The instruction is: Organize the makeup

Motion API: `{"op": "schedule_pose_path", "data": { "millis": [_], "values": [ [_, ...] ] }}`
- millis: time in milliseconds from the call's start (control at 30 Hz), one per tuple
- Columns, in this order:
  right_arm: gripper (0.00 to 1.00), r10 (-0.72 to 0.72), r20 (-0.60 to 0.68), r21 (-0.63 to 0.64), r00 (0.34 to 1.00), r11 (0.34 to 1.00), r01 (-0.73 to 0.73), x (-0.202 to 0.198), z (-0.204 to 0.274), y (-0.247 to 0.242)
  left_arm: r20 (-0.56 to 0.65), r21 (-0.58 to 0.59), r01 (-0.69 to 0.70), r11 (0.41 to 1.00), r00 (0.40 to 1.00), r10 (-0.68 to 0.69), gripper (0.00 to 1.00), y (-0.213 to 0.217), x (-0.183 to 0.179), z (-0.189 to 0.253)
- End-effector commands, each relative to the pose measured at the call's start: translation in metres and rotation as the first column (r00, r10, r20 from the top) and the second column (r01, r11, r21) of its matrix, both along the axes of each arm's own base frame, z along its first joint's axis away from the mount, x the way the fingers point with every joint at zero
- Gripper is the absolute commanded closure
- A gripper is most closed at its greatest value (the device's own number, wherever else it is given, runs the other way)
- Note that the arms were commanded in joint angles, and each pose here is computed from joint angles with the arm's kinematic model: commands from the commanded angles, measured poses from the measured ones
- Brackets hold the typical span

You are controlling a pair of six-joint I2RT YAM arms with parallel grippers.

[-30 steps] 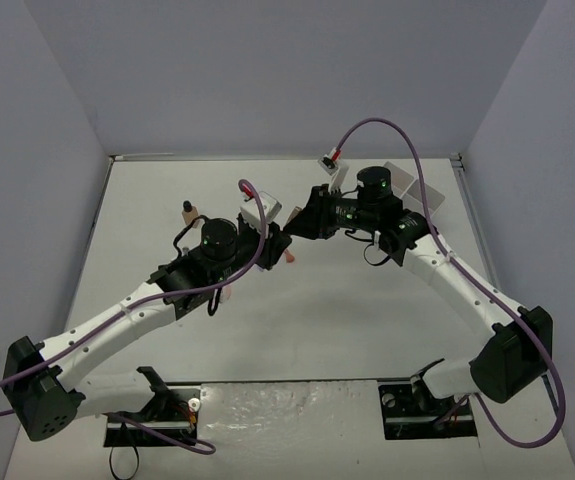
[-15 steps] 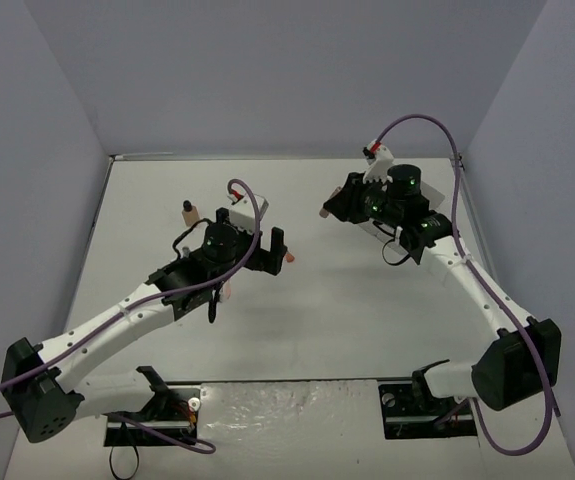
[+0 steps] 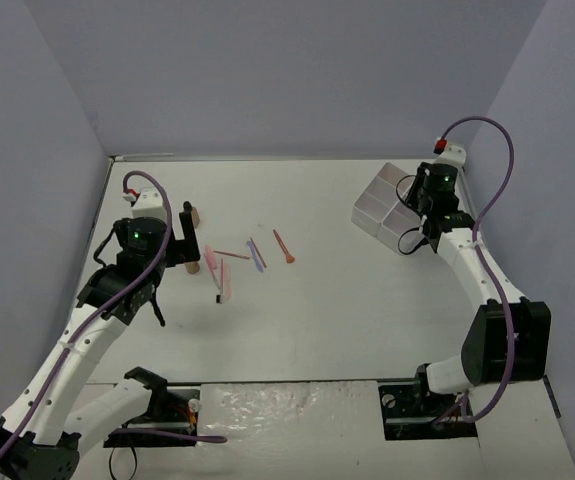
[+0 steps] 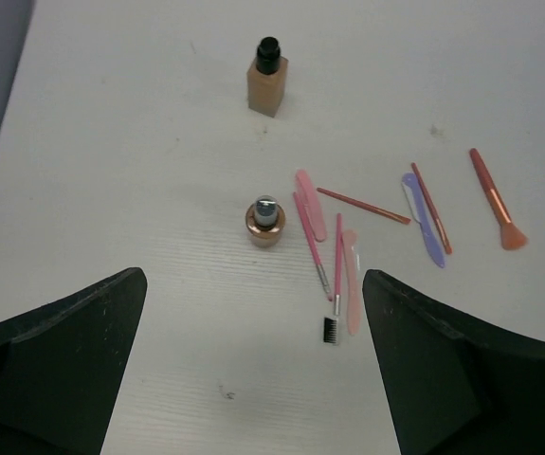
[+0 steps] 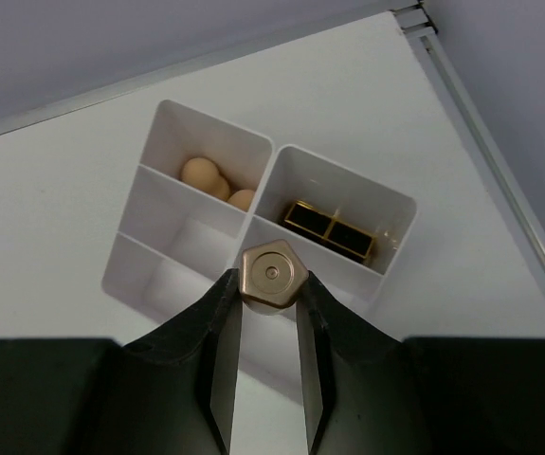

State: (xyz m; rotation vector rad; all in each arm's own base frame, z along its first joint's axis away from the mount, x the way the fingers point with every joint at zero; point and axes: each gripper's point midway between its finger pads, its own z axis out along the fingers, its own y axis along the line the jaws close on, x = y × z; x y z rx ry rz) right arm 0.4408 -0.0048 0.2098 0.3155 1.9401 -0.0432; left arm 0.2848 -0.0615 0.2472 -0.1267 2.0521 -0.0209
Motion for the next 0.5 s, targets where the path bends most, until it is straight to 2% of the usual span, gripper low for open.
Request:
{"op": "schedule_pose_path", "data": {
  "millis": [0,167,467],
  "values": [
    [1.00,-0.116,0.127,-0.066,0.985,0.990,0.126,0.022,0.020,-0.040,-0.027,0.104,-0.092,0.990,0.995,0.095,0.03,0.040,-0.011,-0.012],
    [1.00,-0.148,0.113,-0.089,0.983,0.983,0.158,0.030,0.006,-0.061,-0.030,0.139,-0.150,0.979,0.987,0.156,0.03,0.062,-0.017,-0.023],
    [1.00,-0.149,0.093,-0.125,0.984,0.979,0.160,0.036,-0.022,-0.073,0.004,0.135,-0.214,0.968,0.977,0.215,0.03,0.073,-0.021,-0.025]
  ]
}}
